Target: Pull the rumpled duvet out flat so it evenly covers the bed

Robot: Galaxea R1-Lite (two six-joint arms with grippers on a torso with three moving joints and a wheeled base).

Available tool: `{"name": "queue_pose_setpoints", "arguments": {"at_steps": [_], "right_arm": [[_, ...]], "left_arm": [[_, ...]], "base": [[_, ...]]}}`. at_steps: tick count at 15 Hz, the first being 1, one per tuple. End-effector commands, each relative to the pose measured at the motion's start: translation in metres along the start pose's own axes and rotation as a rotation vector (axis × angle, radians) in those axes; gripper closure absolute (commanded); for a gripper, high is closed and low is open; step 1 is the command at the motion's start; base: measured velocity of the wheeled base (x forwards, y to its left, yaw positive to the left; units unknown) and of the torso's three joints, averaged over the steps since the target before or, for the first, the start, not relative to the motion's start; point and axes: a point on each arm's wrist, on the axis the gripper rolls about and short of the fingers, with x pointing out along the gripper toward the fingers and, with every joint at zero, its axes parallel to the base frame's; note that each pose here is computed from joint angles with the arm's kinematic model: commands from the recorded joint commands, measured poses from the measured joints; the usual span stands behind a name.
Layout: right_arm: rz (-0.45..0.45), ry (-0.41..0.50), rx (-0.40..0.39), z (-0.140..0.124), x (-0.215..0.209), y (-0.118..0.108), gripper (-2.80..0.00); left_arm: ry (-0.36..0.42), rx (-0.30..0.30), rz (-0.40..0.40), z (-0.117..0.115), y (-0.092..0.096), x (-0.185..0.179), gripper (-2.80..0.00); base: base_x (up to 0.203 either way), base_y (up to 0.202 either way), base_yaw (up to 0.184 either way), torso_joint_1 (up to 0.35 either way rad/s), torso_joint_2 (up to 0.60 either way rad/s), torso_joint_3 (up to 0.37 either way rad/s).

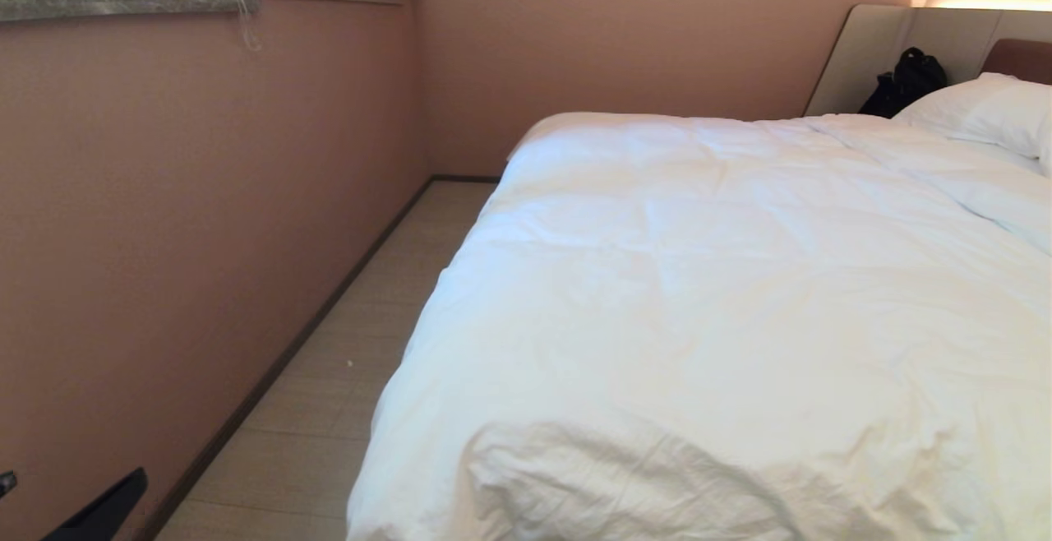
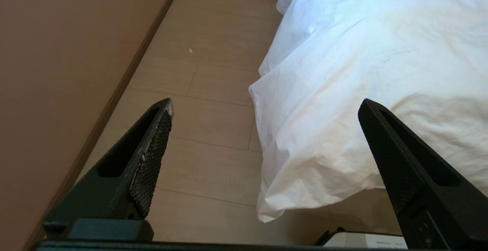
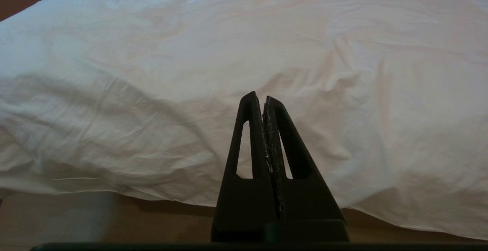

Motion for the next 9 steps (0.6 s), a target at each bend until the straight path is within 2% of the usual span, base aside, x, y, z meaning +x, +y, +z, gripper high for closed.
{"name": "queue_pose_setpoints", "arguments": {"at_steps": [1, 9], "right_arm": [[0.000, -0.002, -0.001, 0.000, 0.000, 0.000, 0.00], [-0.001, 0.000, 0.000, 0.000, 0.000, 0.000, 0.00]], "left_arm": [[-0.049, -0.010, -0.005, 0.004, 0.001, -0.011, -2.80], [-0.091, -0.019, 0.040, 0.009, 0.005, -0.026, -2.80]], "base": [[0.000, 0.000, 0.000, 0.000, 0.00, 0.000], [0.000, 0.000, 0.000, 0.000, 0.00, 0.000]]}}
